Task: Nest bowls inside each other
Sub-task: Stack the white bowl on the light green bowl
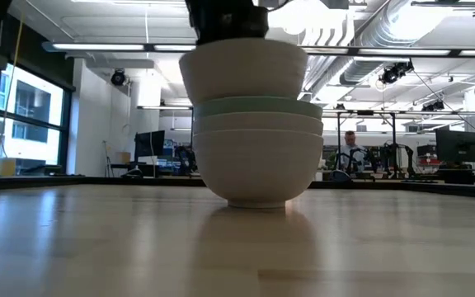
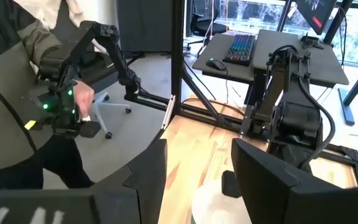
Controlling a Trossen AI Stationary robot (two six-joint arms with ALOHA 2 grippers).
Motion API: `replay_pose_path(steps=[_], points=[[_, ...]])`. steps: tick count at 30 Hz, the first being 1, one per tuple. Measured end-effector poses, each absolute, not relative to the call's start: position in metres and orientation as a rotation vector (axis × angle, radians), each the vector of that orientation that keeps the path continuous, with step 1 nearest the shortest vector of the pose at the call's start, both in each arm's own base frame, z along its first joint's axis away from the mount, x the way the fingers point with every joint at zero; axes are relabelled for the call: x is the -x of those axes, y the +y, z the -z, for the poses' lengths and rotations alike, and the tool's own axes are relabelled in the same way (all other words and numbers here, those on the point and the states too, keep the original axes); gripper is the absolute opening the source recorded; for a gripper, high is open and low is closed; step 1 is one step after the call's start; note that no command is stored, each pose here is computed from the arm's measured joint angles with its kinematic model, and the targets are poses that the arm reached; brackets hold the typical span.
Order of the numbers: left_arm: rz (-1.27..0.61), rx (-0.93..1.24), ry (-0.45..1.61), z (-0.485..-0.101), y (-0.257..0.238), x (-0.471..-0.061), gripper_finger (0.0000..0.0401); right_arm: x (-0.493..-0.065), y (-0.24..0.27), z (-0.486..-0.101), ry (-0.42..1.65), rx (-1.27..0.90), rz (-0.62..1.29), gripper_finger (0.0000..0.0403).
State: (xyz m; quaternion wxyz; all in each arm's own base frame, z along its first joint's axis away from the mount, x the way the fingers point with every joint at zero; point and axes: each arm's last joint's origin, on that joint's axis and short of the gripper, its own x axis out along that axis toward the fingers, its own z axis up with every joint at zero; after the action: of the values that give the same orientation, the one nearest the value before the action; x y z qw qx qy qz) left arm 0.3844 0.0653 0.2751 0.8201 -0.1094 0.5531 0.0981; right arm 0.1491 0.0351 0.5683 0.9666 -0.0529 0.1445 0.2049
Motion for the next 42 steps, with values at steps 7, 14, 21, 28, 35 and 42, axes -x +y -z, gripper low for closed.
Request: replay_pose_path(steps=[7,14,21,28,35,42], points=[[-0.218,0.241,1.198,-0.257,0.071,-0.395,0.0000,-0.149,0.035,-0.567,0.299,0.128,-0.418,0.0171],[-0.235,0.258,1.124,-0.259,0.076,-0.400,0.0000,-0.148,0.035,-0.566,0.308,0.134,-0.420,0.0171],[-0.236,0.259,1.125,-0.259,0.076,-0.400,0.0000,-0.148,0.035,-0.566,0.309,0.131,-0.419,0.0171],[-0.230,0.265,1.162,-0.254,0.076,-0.400,0.0000,-0.148,0.035,-0.566,0.309,0.133,-0.420,0.0171],[-0.201,0.270,1.225,-0.234,0.072,-0.407,0.0000,-0.148,0.035,-0.566,0.311,0.129,-0.419,0.0171],[-0.201,0.251,1.220,-0.234,0.071,-0.408,0.0012,-0.148,0.035,-0.566,0.315,0.126,-0.419,0.0171]])
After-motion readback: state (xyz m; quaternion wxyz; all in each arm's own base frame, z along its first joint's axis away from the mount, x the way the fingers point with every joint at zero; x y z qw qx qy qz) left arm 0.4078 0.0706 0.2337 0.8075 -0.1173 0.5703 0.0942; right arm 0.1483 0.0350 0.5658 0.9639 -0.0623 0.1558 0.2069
